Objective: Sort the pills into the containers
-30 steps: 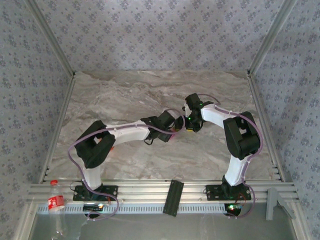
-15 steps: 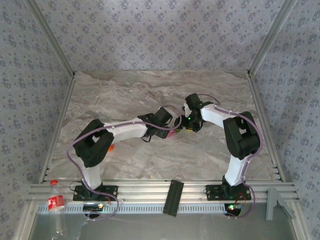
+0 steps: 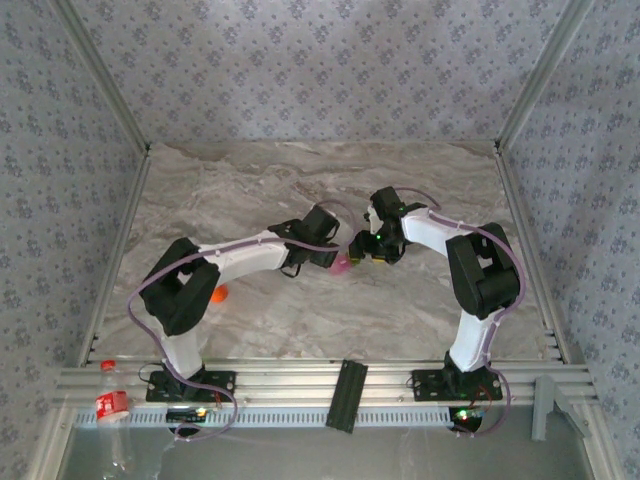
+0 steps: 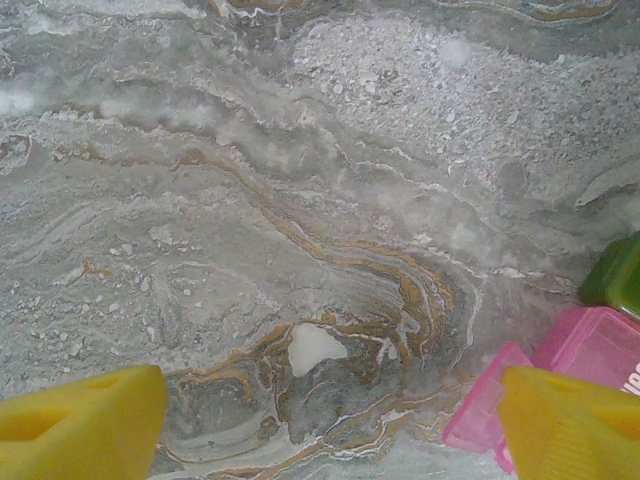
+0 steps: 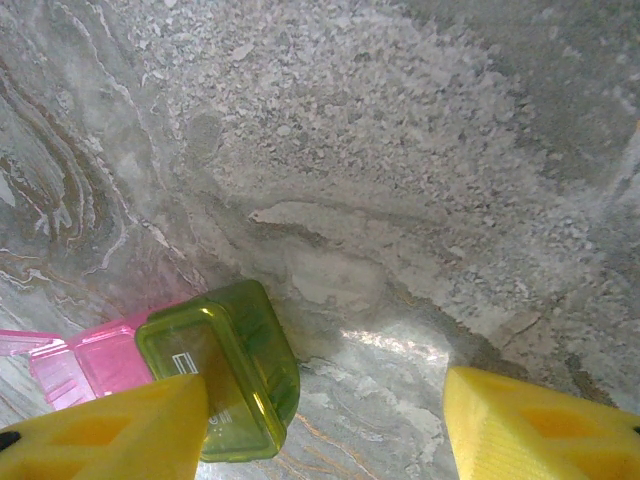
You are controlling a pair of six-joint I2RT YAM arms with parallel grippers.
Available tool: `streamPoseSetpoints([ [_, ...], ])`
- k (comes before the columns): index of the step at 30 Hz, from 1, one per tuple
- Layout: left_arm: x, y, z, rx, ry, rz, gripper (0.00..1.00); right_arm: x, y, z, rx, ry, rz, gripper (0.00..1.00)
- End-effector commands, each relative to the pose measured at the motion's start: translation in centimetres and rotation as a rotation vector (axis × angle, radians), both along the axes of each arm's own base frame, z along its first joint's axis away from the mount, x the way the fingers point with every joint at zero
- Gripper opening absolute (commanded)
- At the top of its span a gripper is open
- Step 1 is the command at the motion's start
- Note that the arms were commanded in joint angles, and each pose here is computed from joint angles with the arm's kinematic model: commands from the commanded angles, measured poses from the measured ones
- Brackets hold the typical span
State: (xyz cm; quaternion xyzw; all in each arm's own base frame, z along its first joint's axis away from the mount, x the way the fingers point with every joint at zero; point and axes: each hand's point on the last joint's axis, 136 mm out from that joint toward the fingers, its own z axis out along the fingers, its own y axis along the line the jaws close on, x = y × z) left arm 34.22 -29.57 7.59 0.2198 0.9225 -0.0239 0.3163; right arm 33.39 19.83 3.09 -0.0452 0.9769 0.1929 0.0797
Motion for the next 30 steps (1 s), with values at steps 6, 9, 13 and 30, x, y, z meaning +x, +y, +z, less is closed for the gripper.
streamPoseSetpoints([
  [6,0.9,0.4,-0.1,-0.046,0.0,0.042,0.86,-1.5,-1.0,-2.3,-0.07,0.072,-0.015,0.65],
  [9,0.8,0.6,-0.7,-0.039,0.01,0.045,0.86,-1.5,-1.0,-2.4,-0.071,0.074,-0.016,0.65],
  [13,0.7,0.5,-1.4,-0.043,0.022,0.046,0.86,-1.5,-0.9,-2.3,-0.069,0.073,-0.014,0.65],
  [30,1.4,-0.6,1.0,-0.076,-0.01,0.015,0.88,-0.3,0.5,1.9,-0.006,-0.001,-0.014,0.66],
])
